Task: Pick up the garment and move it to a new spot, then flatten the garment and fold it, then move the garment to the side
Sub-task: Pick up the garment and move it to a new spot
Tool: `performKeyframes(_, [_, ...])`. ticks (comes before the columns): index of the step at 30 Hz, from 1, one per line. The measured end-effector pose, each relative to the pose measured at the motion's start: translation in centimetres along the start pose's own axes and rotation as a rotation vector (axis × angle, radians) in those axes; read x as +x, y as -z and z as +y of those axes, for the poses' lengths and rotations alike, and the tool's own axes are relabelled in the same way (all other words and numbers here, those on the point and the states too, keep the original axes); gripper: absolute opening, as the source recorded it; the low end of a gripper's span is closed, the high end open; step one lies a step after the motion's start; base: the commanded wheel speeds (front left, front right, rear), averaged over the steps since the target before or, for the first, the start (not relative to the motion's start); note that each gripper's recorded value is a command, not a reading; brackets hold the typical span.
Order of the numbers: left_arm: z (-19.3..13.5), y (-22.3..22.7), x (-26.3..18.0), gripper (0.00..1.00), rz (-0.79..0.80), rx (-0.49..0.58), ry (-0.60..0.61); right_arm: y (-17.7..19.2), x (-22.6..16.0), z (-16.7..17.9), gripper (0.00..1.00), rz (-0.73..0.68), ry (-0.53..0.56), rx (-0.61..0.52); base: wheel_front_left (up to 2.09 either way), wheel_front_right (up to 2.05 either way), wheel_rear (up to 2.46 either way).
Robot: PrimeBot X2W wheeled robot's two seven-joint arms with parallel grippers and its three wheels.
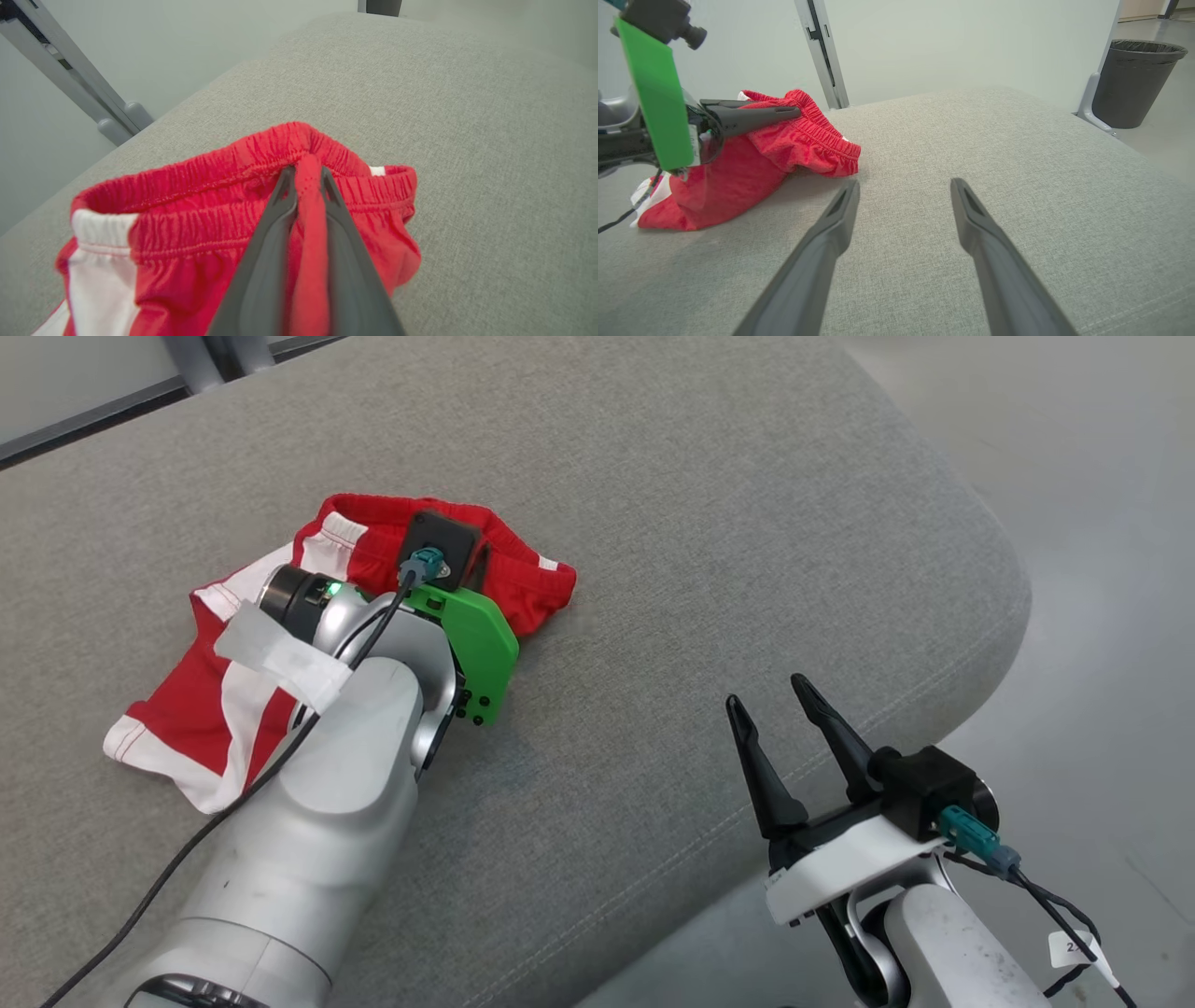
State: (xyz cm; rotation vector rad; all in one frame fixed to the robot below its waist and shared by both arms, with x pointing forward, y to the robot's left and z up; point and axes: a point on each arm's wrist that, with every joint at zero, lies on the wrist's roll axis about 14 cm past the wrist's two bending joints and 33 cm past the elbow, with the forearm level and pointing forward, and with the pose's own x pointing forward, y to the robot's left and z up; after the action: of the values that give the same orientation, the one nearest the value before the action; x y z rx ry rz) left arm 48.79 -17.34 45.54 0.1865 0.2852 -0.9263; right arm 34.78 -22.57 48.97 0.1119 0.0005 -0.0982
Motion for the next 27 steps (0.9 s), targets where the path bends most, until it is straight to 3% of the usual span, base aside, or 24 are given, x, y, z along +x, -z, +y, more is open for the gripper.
performKeyframes(3, [-1.0, 0.6, 0.8, 0.0, -0.012, -0.015, 0.027, 0.1, -0.2, -0.5, 1.0, 0.009, 0.016, -0.007, 0.0, 0.0, 0.0])
performKeyframes(5, [-1.9, 0.5, 1.1, 0.89, -0.033, -0.031, 0.056, 0.1, -0.1, -0.6, 1.0, 0.011, 0.02, -0.012, 0.0, 0.0, 0.0])
performKeyframes(6, [-2.5, 0.3, 1.2, 1.0, -0.046, -0.043, 0.075, 0.1, -0.1, -0.7, 1.0, 0.01, 0.021, -0.013, 0.0, 0.0, 0.0])
performKeyframes(16, [-6.7, -1.5, -0.4, 1.0, -0.154, -0.114, 0.191, 0.4, 0.0, -0.9, 1.0, 0.018, 0.023, -0.023, 0.0, 0.0, 0.0])
performKeyframes(27, [-4.7, -1.0, -5.2, 1.0, -0.201, -0.137, 0.076, 0.7, 2.1, 1.6, 1.0, 0.026, -0.08, -0.054, 0.0, 0.0, 0.0])
